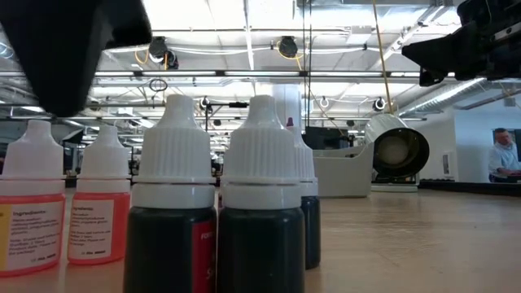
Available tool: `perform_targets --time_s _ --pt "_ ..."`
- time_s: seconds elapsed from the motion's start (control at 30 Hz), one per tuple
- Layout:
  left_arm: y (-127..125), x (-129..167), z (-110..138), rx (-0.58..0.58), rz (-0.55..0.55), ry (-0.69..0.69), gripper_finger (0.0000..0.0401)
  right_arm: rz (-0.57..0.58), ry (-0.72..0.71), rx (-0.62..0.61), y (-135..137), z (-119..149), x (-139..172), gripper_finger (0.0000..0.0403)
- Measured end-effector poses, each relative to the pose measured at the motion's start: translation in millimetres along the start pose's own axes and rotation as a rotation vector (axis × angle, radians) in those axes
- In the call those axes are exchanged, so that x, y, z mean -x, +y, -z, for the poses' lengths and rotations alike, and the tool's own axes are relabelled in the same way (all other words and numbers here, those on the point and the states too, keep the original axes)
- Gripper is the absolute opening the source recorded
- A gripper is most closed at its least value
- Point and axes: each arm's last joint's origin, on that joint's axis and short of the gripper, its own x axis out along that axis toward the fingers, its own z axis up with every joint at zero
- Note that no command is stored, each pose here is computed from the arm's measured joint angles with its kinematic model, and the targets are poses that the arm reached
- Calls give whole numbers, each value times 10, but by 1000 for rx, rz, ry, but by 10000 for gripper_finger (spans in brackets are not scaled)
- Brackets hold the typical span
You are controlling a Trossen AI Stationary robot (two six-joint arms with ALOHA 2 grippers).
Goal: Pick & Place food coloring
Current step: Put the small yellow food coloring bottle into the gray bin
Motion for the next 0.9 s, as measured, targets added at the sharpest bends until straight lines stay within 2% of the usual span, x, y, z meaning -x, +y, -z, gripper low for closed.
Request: perform_targets --time_s 0.27,0.53,0.9 --pt "10 -150 23 -3 -24 34 230 0 1 0 0 1 0 0" --pt "20 -170 11 -14 -27 32 230 0 2 0 0 2 0 0" --pt "45 -286 7 -77 -35 58 230 0 2 1 0 2 0 0"
